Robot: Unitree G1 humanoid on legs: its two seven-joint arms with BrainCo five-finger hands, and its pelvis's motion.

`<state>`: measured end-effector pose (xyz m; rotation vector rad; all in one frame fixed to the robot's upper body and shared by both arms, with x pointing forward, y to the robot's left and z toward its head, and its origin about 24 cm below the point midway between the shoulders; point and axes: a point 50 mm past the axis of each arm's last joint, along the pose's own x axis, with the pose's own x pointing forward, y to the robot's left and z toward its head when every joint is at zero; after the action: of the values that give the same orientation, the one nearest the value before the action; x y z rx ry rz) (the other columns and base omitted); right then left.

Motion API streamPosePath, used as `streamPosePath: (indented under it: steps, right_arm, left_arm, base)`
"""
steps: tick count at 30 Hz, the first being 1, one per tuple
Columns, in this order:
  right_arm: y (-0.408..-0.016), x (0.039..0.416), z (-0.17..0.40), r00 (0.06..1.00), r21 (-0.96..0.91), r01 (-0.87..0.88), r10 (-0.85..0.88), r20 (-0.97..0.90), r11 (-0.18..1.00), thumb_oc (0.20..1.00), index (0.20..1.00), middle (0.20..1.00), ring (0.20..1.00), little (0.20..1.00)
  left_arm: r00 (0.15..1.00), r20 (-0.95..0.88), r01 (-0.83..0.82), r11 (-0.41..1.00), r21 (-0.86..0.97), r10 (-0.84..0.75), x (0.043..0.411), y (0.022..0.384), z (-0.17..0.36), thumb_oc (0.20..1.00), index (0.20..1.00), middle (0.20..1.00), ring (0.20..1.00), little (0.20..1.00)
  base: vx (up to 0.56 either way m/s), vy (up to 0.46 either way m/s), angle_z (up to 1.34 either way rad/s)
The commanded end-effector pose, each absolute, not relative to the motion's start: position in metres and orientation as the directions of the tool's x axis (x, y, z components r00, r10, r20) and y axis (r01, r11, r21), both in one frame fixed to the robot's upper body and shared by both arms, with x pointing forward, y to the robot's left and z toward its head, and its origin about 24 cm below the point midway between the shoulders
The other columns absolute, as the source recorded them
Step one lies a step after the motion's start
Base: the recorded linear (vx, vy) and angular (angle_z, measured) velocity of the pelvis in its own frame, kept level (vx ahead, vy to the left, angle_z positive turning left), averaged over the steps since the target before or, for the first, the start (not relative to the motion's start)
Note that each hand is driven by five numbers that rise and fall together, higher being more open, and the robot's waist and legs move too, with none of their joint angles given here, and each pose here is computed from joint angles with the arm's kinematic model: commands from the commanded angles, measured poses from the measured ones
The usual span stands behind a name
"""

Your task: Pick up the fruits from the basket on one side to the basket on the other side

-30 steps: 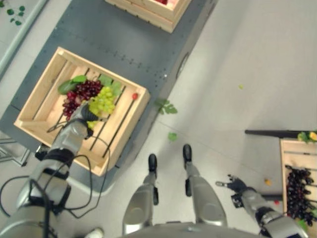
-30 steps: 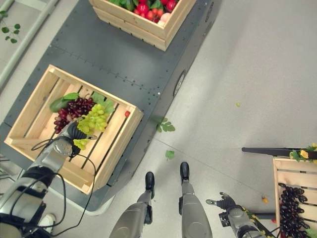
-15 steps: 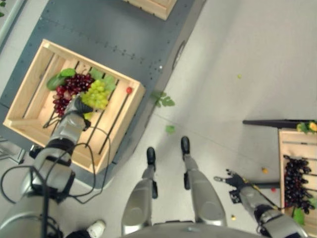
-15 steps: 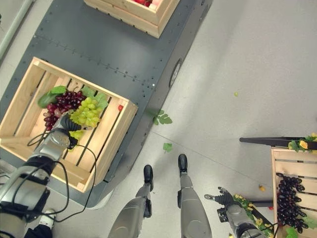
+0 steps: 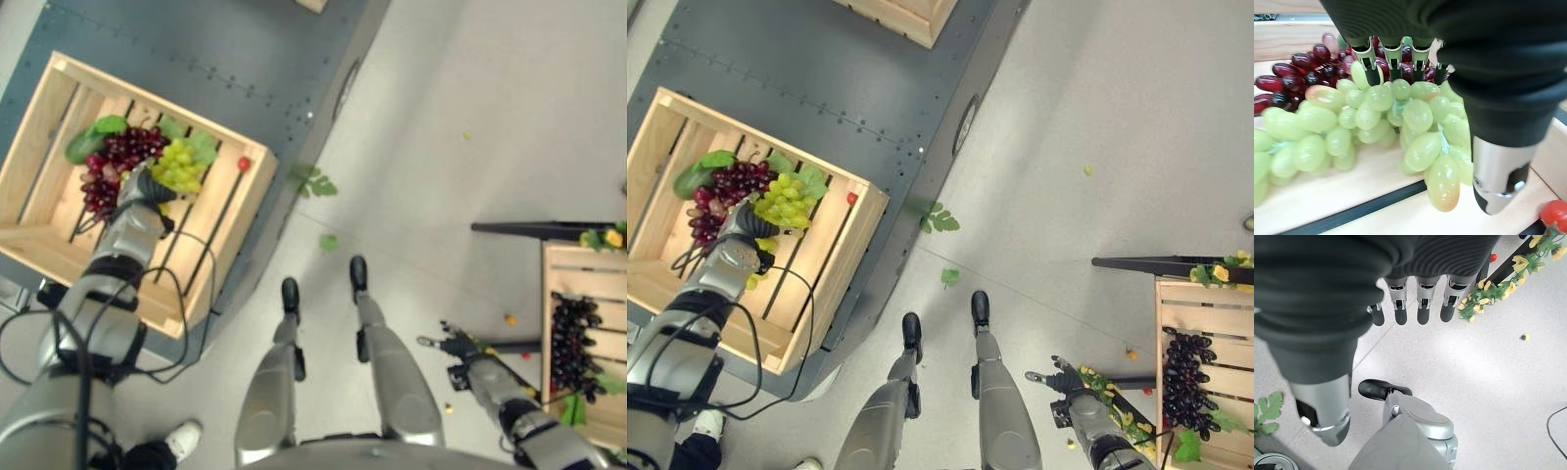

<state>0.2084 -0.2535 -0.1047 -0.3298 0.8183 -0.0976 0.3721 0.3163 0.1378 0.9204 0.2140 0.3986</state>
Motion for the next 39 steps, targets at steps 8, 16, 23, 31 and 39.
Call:
streamPosePath:
  steps: [8, 16, 23, 31, 39]
  right_arm:
    - [-0.262, 0.198, -0.106, 0.684, -0.329, -0.001, -0.239, -0.689, 0.944, 1.0, 1.0, 1.0, 1.0, 1.0]
    - [-0.261, 0.201, -0.102, 0.71, -0.321, 0.003, -0.228, -0.666, 0.947, 1.0, 1.0, 1.0, 1.0, 1.0]
    - [-0.263, 0.201, -0.1, 0.721, -0.328, 0.009, -0.234, -0.652, 0.945, 1.0, 1.0, 1.0, 1.0, 1.0]
    - [-0.264, 0.199, -0.101, 0.719, -0.333, 0.009, -0.238, -0.653, 0.943, 1.0, 1.0, 1.0, 1.0, 1.0]
    - [-0.265, 0.199, -0.1, 0.718, -0.333, 0.015, -0.242, -0.653, 0.943, 1.0, 1.0, 1.0, 1.0, 1.0]
  left_arm:
    - [0.927, -0.033, -0.164, 0.48, 0.862, 0.375, 0.385, 0.3, 0.146, 1.0, 1.0, 1.0, 1.0, 1.0]
    - [0.923, -0.021, -0.162, 0.438, 0.884, 0.384, 0.386, 0.303, 0.153, 0.2, 0.2, 0.2, 0.2, 0.2]
    - [0.927, -0.026, -0.157, 0.45, 0.879, 0.375, 0.386, 0.299, 0.148, 0.2, 0.2, 0.2, 0.2, 0.2]
    - [0.927, -0.016, -0.168, 0.453, 0.875, 0.376, 0.386, 0.299, 0.148, 0.2, 0.2, 0.2, 0.2, 0.2]
    - [0.926, -0.02, -0.177, 0.483, 0.858, 0.376, 0.384, 0.299, 0.143, 0.2, 0.2, 0.2, 0.2, 0.2]
  base:
    - [0.0, 0.0, 0.0]
    - [0.0, 0.0, 0.0]
    - [0.0, 0.0, 0.0]
    - [0.0, -0.001, 0.0]
    - [0.0, 0.0, 0.0]
